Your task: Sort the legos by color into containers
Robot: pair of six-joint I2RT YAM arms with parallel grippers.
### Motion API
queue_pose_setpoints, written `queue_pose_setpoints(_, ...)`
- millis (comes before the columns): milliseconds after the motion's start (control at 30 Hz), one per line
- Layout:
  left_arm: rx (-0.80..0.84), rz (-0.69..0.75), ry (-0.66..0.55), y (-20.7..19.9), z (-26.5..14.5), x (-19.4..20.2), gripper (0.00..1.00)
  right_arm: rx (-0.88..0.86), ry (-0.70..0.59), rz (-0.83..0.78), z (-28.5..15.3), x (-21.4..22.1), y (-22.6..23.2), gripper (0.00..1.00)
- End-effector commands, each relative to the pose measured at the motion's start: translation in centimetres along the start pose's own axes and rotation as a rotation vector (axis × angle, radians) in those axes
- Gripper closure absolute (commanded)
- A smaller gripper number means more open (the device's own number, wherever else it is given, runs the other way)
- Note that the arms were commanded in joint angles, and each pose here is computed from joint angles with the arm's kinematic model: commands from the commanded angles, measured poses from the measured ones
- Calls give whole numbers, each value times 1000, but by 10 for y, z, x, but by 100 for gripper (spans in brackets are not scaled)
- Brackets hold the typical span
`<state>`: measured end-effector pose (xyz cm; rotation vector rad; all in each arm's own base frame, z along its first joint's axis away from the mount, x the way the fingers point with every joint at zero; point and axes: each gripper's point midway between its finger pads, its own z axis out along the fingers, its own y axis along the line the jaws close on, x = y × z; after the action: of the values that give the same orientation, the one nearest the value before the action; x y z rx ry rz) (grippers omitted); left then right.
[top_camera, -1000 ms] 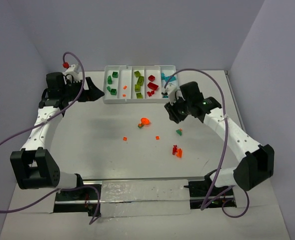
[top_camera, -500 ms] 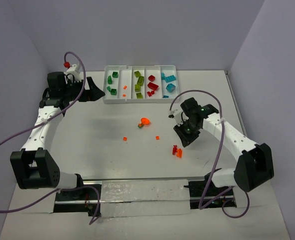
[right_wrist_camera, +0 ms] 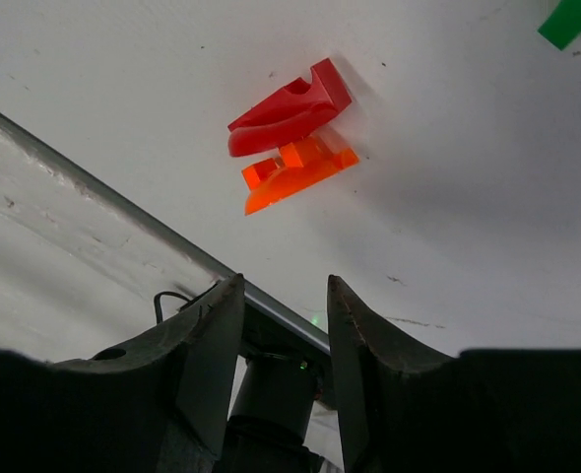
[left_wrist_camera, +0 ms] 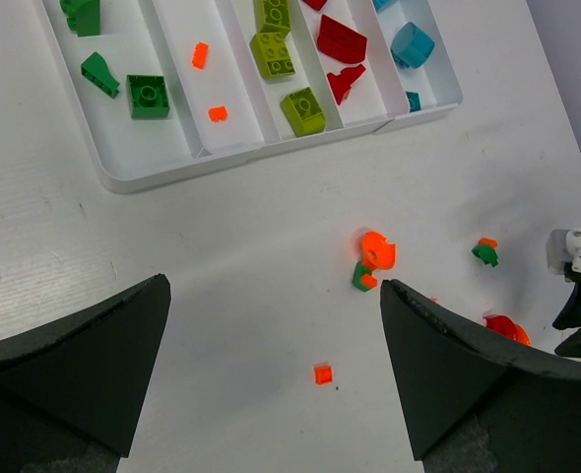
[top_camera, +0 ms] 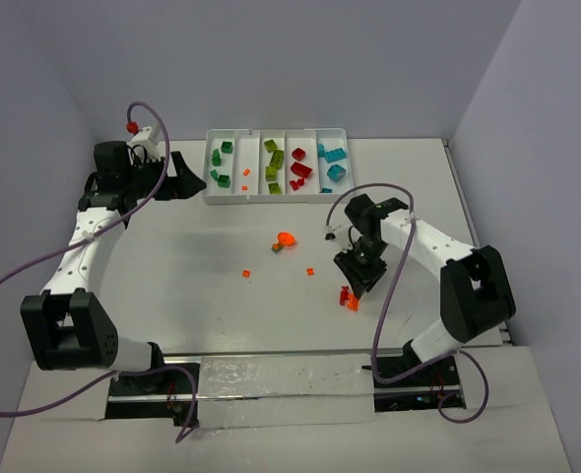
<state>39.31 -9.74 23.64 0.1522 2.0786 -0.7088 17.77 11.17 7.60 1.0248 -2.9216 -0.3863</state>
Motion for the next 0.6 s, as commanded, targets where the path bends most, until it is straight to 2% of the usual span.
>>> queue_pose_setpoints(0, 6, 33, -39, -6, -1, -21, 2, -40, 22, -17, 2, -13, 3, 54)
queue_pose_setpoints(567, -7, 26, -19, 1, 6, -19, 2, -75, 56, 8, 38, -53, -6, 57)
